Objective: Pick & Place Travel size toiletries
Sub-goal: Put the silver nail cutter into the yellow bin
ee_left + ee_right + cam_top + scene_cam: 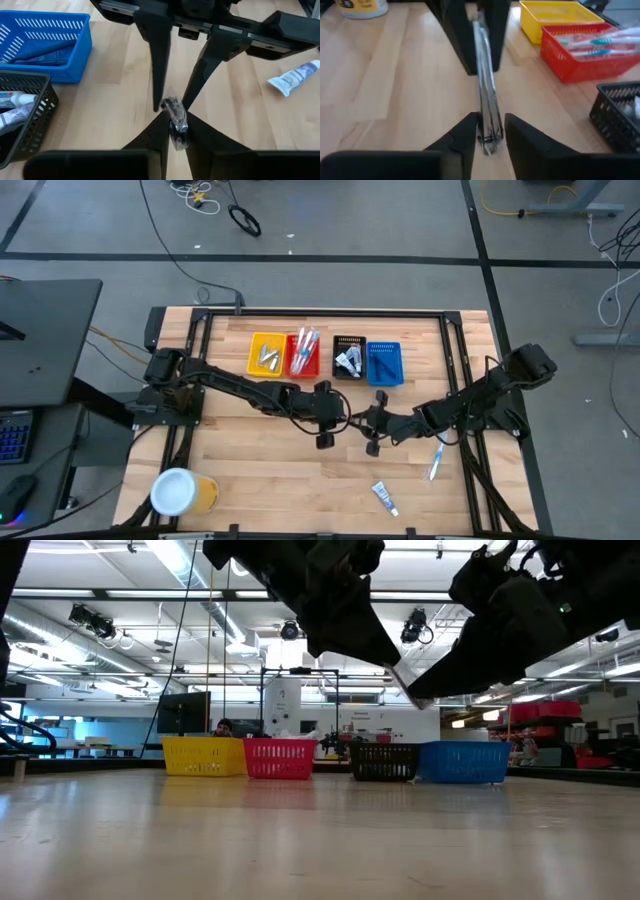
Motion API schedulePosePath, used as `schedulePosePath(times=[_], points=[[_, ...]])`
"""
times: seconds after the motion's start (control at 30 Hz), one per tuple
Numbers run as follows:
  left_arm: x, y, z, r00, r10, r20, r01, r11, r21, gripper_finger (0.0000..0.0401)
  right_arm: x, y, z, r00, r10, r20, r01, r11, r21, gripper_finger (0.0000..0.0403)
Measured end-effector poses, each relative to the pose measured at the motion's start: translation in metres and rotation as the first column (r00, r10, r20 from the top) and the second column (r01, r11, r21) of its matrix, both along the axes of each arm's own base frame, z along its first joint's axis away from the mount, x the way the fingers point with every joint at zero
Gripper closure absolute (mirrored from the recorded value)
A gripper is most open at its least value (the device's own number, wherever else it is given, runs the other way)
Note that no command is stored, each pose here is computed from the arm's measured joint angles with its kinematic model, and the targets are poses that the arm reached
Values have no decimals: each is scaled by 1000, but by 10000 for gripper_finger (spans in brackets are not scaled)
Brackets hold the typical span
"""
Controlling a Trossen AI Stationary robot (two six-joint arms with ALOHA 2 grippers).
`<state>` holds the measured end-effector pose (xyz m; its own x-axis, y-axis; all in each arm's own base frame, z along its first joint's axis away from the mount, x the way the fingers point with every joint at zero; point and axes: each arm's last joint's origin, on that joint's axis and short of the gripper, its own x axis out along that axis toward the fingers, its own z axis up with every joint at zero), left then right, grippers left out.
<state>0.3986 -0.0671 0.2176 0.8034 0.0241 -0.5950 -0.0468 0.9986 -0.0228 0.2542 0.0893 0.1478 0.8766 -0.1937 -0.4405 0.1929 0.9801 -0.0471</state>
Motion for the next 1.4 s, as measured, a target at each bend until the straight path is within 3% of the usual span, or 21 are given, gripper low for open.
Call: schedulePosePath(times=[0.17, 0.3, 0.47, 0.6, 0.8, 0.9, 1.07, 1.27, 1.4], points=[[-4, 1, -5, 998, 8, -67, -7, 1000, 19, 365, -3, -2, -5, 998, -31, -50, 32, 999, 13, 252], [-10, 5, -9, 982, 142, -125, -133, 988, 80, 368, -9, -6, -13, 985, -123, -120, 125, 992, 13, 228], [-26, 9, -2, 926, 288, -243, -247, 951, 184, 356, -19, -11, -23, 951, -225, -214, 227, 974, -14, 221], [-46, 11, 18, 855, 436, -280, -353, 886, 299, 355, -22, -12, -25, 941, -247, -232, 254, 967, 0, 221], [-81, 29, 39, 694, 692, -198, -559, 691, 458, 363, -21, -12, -24, 943, -246, -224, 255, 967, 11, 220], [-88, 43, 39, 622, 759, -192, -604, 621, 500, 350, -20, -11, -24, 944, -245, -220, 254, 967, 15, 220], [-92, 76, 28, 534, 810, -244, -627, 573, 528, 349, -20, -11, -24, 945, -245, -218, 254, 967, 16, 220], [-108, 123, -3, 389, 856, -340, -676, 516, 527, 363, -20, -11, -24, 945, -244, -218, 254, 967, 16, 220], [-113, 144, -27, 396, 849, -350, -675, 528, 515, 344, -20, -11, -24, 945, -244, -218, 254, 967, 17, 220]])
